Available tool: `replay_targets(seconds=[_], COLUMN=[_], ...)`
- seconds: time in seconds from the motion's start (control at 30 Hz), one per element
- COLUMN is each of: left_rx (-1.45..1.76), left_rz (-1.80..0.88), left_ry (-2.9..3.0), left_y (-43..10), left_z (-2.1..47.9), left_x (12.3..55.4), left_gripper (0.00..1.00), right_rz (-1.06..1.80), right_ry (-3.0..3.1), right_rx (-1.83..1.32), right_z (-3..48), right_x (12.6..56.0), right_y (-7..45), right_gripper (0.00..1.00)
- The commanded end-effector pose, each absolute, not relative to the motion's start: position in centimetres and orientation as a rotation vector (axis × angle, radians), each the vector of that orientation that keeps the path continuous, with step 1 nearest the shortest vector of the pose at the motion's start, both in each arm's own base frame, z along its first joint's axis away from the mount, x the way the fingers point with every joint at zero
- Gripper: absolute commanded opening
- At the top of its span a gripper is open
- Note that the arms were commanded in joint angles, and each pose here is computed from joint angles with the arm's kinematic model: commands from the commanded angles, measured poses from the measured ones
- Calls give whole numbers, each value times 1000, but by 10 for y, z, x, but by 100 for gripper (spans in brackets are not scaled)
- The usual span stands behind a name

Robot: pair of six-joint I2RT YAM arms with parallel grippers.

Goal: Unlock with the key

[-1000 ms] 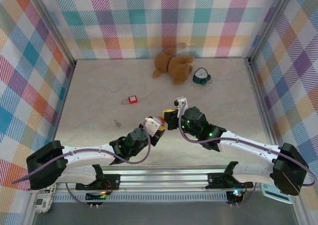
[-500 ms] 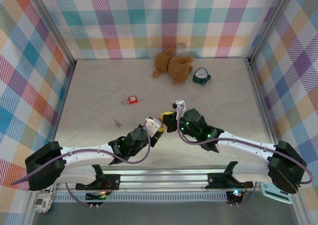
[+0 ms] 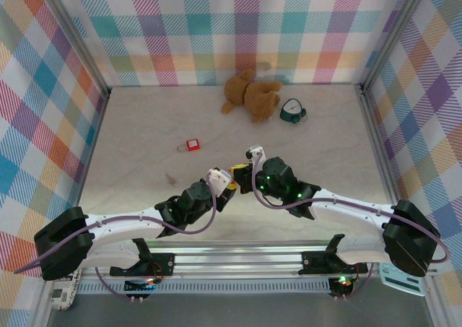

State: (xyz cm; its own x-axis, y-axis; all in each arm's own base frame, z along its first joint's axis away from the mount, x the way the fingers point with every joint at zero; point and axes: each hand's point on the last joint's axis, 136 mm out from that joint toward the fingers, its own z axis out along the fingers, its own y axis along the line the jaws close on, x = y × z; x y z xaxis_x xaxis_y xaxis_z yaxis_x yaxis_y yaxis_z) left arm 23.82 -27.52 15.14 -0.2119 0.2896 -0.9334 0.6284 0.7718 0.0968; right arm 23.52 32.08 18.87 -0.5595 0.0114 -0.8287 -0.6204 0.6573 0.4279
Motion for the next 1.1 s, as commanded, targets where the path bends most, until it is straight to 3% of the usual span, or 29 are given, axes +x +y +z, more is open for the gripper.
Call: replay_targets(seconds=[0.0,0.27,0.5,1.07], left_rx=[498,641,656,691], left_rz=[-447,-335,-342,-383], left_ry=[1581,1742,1770,1758], left_y=[-279,-273,-275,-277], left_z=[240,180,165,174], left_x=[262,256,255,247], left_gripper=[24,23,23,23], right_rz=[923,1121,1133,1121], right_ry=[2240,2094,2040,2220], right_rx=[-674,-552,-446,-437], right_z=[144,224,257,199], right_x=[189,214,232,262], right_y=[316,291,264,306], right_gripper=[10,27,33,25])
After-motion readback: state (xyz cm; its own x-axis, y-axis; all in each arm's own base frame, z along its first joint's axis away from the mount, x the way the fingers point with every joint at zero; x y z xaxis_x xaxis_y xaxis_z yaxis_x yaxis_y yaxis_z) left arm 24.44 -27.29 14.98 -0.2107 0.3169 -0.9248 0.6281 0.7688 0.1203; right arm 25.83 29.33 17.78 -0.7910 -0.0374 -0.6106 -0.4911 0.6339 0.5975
